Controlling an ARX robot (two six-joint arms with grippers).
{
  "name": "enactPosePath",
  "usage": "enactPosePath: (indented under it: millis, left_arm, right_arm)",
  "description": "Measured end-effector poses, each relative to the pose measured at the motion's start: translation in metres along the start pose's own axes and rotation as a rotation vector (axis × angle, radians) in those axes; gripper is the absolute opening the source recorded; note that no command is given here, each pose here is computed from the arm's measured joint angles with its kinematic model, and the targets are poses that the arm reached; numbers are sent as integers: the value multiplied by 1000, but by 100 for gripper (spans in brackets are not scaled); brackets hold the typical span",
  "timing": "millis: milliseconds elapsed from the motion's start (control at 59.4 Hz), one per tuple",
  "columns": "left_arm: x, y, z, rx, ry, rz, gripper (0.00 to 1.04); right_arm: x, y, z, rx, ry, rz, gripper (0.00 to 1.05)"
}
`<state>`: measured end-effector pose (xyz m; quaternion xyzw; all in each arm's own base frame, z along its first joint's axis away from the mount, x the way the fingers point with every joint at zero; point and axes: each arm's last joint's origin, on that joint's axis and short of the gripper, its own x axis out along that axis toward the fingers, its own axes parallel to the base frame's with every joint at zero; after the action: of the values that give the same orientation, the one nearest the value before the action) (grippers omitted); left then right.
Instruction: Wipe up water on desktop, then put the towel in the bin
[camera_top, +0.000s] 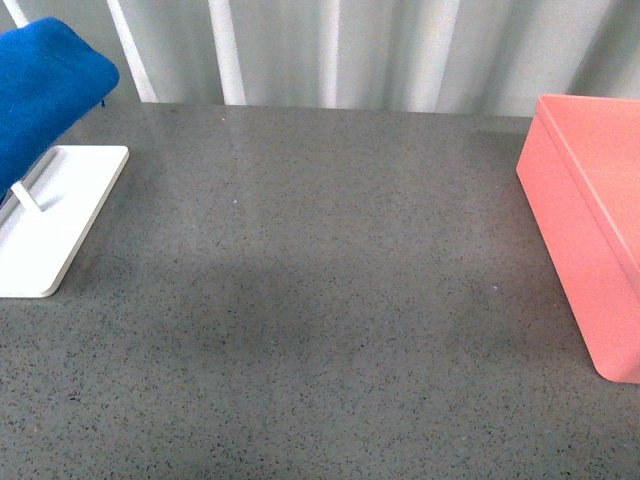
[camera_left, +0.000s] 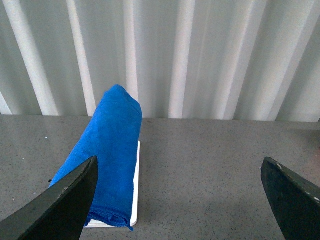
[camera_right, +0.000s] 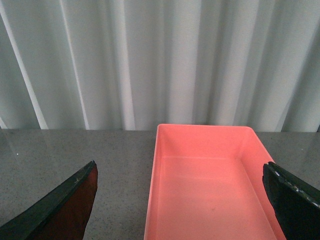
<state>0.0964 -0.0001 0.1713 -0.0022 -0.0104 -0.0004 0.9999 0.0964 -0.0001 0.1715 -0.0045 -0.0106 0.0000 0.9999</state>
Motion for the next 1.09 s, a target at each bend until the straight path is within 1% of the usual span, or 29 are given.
enactPosePath:
  millis: [976,1027,1061,1094]
  left_arm:
    - [0,0,0,-5,3,1,98]
    - [1,0,-2,-68,146,35,98]
    - [1,-2,-1,-145,291,57,98]
    - [3,-2,0,-186,371,70,98]
  right_arm:
    - [0,0,0,0,0,0,98]
    - [0,0,0,0,0,0,98]
    - [0,0,0,0,0,0,98]
    - [0,0,0,0,0,0,98]
